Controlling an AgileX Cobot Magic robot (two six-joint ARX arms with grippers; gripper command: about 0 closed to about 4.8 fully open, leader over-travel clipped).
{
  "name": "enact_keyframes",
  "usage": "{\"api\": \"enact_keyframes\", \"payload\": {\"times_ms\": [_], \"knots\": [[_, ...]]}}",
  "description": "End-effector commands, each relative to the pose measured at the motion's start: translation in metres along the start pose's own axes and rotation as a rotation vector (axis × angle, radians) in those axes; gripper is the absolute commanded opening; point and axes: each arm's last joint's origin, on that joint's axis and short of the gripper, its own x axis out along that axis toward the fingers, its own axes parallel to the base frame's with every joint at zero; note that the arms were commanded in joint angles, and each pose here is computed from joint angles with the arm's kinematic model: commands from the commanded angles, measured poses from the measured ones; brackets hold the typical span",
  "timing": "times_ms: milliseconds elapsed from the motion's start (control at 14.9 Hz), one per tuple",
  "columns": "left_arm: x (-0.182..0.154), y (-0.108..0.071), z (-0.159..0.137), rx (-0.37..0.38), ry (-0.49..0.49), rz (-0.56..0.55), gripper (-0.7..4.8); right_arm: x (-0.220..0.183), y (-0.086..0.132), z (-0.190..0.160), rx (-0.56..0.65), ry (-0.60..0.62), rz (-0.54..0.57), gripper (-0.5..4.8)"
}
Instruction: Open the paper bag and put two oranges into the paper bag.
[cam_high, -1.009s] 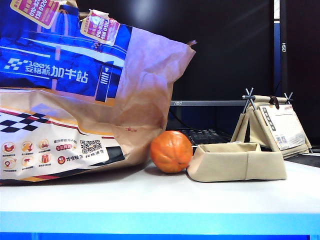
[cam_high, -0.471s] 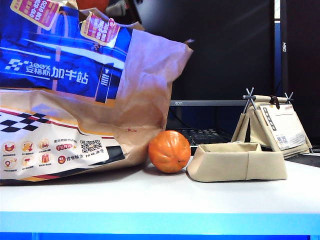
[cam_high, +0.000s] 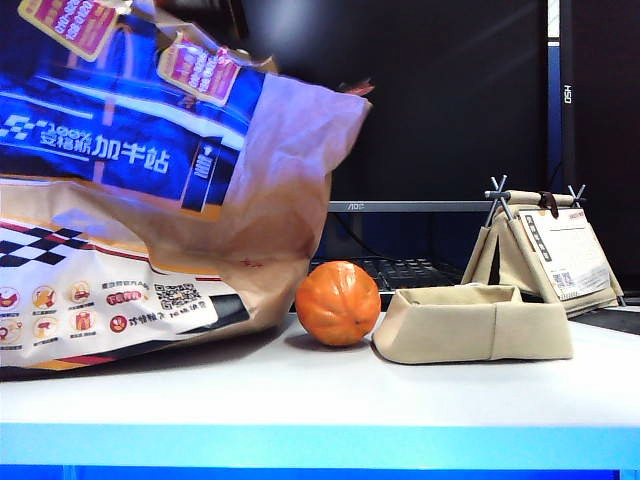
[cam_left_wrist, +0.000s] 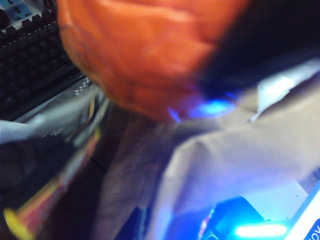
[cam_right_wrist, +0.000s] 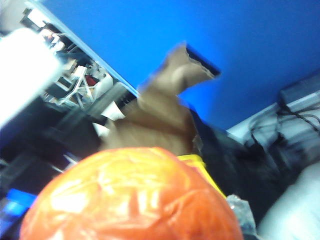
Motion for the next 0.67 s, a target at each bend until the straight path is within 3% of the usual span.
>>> {"api": "enact_keyframes", "payload": {"times_ms": [67, 269, 673], "knots": [[-0.002, 0.002, 0.001, 0.021, 0.001, 0.06, -0.06, -0.01, 0.022, 0.012, -0.03, -0.016, 0.023, -0.06], [-0.003, 0.003, 0.002, 0.02, -0.007, 0.067, -0.06, -0.01, 0.021, 0.007, 0.006, 0.021, 0.002, -0.06], [-0.003, 0.003, 0.003, 0.023, -0.027, 0.036, -0.06, 0.018, 0.022, -0.004, -0.035, 0.05, -0.033, -0.06]]}}
